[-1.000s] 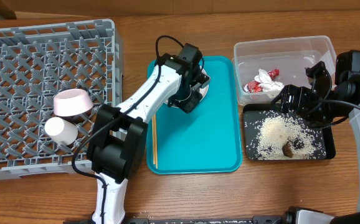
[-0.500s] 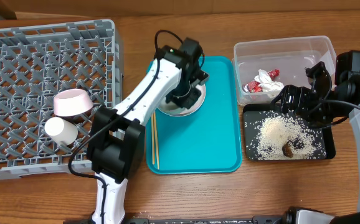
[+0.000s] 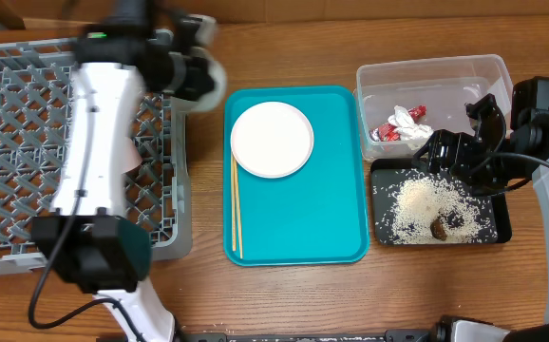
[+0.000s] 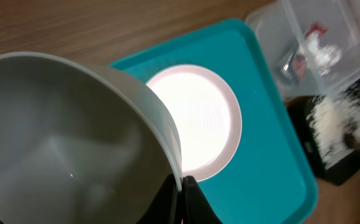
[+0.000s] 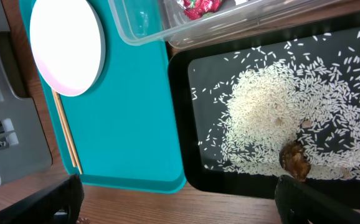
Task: Sort waste into correct bins and load items into the dishwasher
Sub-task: 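Carry the white bowl left and release it in the rack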
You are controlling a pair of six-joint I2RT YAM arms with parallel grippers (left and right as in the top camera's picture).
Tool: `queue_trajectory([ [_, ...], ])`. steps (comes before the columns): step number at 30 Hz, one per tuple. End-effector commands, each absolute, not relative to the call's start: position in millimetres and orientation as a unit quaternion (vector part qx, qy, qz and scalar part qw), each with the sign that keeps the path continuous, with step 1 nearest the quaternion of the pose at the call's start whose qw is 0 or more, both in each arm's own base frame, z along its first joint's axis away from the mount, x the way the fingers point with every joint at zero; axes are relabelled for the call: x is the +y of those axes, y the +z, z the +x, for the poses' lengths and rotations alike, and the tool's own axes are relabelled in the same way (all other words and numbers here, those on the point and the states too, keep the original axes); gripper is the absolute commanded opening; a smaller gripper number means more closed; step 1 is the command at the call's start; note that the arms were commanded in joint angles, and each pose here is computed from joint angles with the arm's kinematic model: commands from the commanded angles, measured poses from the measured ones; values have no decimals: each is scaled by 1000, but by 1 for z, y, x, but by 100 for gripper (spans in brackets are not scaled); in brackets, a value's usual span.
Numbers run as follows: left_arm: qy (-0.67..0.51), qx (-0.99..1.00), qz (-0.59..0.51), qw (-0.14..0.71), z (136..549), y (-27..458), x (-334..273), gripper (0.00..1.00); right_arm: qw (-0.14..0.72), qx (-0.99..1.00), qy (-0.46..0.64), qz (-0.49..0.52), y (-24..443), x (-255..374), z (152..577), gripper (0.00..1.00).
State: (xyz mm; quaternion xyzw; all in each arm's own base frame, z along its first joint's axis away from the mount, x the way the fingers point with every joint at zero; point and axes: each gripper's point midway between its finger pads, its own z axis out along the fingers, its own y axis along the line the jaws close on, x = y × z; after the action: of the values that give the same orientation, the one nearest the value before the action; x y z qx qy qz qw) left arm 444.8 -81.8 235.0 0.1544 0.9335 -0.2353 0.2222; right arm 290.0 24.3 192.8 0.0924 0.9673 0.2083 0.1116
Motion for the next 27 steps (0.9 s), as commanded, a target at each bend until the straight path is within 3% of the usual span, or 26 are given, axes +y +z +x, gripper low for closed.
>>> queue_trajectory([
  [1,-365,878,157,265,447,264,-66,4,121,966,211,88,199,26,292,100],
  [11,-455,836,77,298,466,246,14,4,121,966,211,88,199,26,292,100],
  [27,-518,810,-80,264,469,160,110,6,122,966,211,88,199,26,292,100],
])
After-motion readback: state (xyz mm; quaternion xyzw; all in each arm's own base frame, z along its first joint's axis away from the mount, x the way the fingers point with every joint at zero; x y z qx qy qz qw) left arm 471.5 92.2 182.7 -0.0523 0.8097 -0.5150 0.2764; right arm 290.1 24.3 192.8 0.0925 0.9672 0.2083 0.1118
